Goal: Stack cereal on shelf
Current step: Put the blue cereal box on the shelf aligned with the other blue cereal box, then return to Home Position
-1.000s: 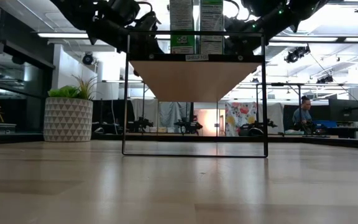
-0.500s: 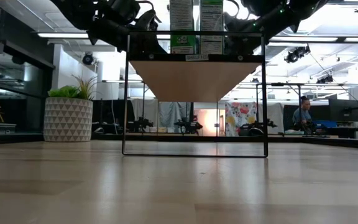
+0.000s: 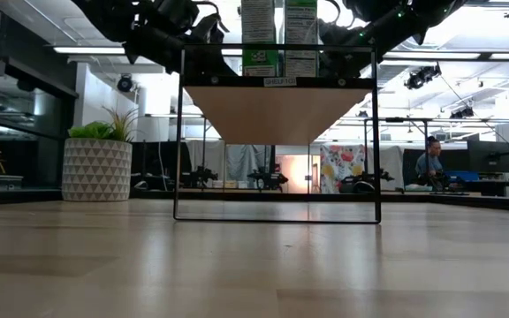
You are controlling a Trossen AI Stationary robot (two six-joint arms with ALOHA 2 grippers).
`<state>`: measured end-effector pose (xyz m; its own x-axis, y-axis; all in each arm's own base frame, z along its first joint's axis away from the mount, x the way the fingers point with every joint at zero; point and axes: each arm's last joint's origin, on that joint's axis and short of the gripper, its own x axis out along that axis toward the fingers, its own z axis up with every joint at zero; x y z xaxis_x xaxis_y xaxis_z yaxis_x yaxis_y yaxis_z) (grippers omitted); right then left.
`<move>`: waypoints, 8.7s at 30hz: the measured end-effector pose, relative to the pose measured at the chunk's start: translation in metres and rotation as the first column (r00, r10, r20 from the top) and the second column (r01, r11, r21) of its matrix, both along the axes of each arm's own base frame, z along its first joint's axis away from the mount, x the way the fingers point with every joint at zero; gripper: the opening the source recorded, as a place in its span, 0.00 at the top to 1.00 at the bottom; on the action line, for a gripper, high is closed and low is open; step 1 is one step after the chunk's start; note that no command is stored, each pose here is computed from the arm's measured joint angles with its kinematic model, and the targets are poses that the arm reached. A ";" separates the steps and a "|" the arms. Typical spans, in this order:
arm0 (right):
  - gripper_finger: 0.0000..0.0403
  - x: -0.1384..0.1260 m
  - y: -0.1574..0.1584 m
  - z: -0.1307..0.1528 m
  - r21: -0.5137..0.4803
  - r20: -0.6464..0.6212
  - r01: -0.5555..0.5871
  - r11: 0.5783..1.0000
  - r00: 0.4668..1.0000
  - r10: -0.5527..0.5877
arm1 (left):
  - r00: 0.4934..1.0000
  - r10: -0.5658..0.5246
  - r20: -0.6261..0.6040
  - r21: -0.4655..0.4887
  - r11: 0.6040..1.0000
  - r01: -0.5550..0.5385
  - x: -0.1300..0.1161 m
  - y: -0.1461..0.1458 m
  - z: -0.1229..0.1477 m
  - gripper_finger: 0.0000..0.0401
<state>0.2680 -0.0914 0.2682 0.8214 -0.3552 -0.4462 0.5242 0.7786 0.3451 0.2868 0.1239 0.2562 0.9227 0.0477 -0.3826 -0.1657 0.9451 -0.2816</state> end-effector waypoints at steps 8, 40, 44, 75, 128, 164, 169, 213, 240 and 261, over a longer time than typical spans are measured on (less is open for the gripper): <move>1.00 -0.009 -0.007 0.011 -0.048 -0.034 0.031 0.998 0.999 -0.032 | 0.996 0.068 -0.063 0.003 0.998 -0.068 -0.036 0.009 0.018 1.00; 1.00 -0.051 0.015 0.072 0.039 0.220 -0.213 0.976 0.955 0.199 | 0.855 0.140 0.499 -0.148 0.986 -0.076 -0.167 -0.118 -0.070 1.00; 1.00 -0.067 0.023 0.077 0.084 0.214 -0.227 0.970 0.955 0.205 | 0.865 0.138 0.483 -0.145 0.987 -0.076 -0.170 -0.118 -0.076 1.00; 1.00 -0.156 0.087 -0.039 -0.086 0.559 -0.389 0.917 0.743 0.368 | 0.863 0.136 0.486 -0.162 0.985 -0.064 -0.171 -0.118 -0.076 1.00; 1.00 -0.172 0.090 -0.089 -0.210 0.521 -0.191 0.959 0.808 0.275 | 0.907 0.111 0.407 -0.156 0.986 -0.050 -0.190 -0.117 -0.087 1.00; 1.00 -0.170 0.091 -0.099 -0.194 0.435 -0.219 0.956 0.855 0.284 | 0.929 0.042 0.369 -0.156 0.988 0.017 -0.187 -0.125 -0.090 1.00; 1.00 -0.170 0.091 -0.099 -0.194 0.435 -0.219 0.956 0.855 0.284 | 0.928 0.042 0.369 -0.156 0.988 0.017 -0.187 -0.125 -0.090 1.00; 1.00 -0.170 0.091 -0.099 -0.194 0.435 -0.219 0.956 0.854 0.284 | 0.928 0.042 0.370 -0.156 0.988 0.017 -0.187 -0.125 -0.090 1.00; 1.00 -0.170 0.091 -0.099 -0.194 0.435 -0.219 0.956 0.855 0.284 | 0.928 0.042 0.370 -0.156 0.988 0.017 -0.187 -0.125 -0.090 1.00; 1.00 -0.170 0.091 -0.099 -0.194 0.435 -0.219 0.956 0.855 0.284 | 0.928 0.042 0.370 -0.156 0.988 0.017 -0.187 -0.125 -0.090 1.00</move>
<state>0.0981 -0.0008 0.1692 0.9899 -0.1380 0.0336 0.1151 0.9177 0.3802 0.0998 -0.0011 0.1658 0.9995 0.0282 -0.0169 -0.0328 0.8838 -0.4667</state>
